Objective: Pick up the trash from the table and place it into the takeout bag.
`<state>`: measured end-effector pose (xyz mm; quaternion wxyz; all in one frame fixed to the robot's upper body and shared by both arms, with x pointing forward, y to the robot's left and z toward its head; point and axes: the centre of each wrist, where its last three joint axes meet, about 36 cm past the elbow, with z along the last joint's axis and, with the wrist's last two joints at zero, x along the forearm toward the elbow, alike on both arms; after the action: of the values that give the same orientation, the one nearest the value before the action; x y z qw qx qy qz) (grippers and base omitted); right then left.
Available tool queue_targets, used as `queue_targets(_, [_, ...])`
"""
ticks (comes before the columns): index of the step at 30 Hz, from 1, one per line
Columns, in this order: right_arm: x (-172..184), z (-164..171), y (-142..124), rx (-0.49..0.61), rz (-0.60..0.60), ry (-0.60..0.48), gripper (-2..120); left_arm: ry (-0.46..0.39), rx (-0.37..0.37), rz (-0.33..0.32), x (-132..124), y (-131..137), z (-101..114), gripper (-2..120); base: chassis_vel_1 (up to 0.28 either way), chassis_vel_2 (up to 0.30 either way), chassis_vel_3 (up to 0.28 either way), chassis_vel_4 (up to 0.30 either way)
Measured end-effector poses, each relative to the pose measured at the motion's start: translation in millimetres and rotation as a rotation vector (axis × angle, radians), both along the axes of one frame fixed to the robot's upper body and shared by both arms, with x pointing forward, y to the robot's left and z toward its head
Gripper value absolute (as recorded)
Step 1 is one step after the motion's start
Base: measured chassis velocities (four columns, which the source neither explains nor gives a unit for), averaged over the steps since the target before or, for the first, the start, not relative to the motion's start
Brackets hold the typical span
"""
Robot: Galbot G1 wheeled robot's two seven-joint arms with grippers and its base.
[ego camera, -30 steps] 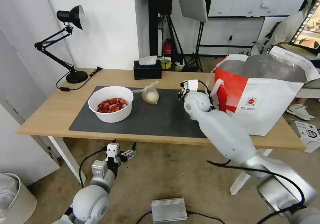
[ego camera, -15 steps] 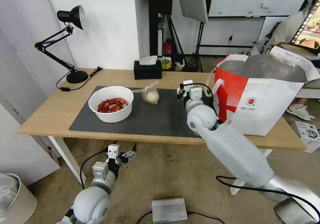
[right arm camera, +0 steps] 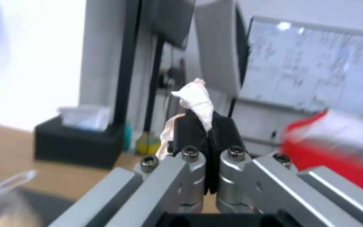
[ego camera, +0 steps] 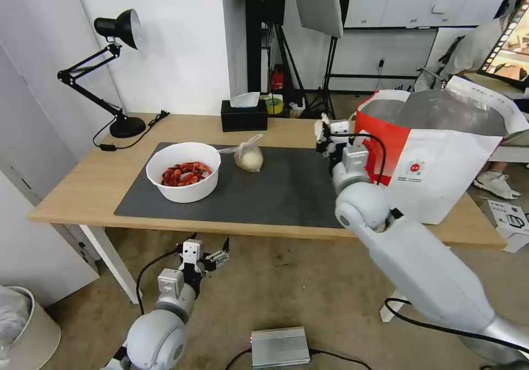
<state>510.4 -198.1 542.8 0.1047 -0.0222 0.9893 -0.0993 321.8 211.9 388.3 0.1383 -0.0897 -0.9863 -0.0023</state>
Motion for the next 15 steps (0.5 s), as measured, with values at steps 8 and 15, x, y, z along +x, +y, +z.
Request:
queue_targets(8, [-10, 11, -29, -0.065, -0.107, -0.157, 0, 0.009, -0.019, -0.002, -6, -10, -1, 100, 0.000, 0.000, 0.000, 0.000])
queue_targets(15, [-15, 16, -50, -0.099, -0.229, -0.197, 0, 0.012, -0.014, -0.005, -8, -11, -2, 100, 0.000, 0.000, 0.000, 0.000])
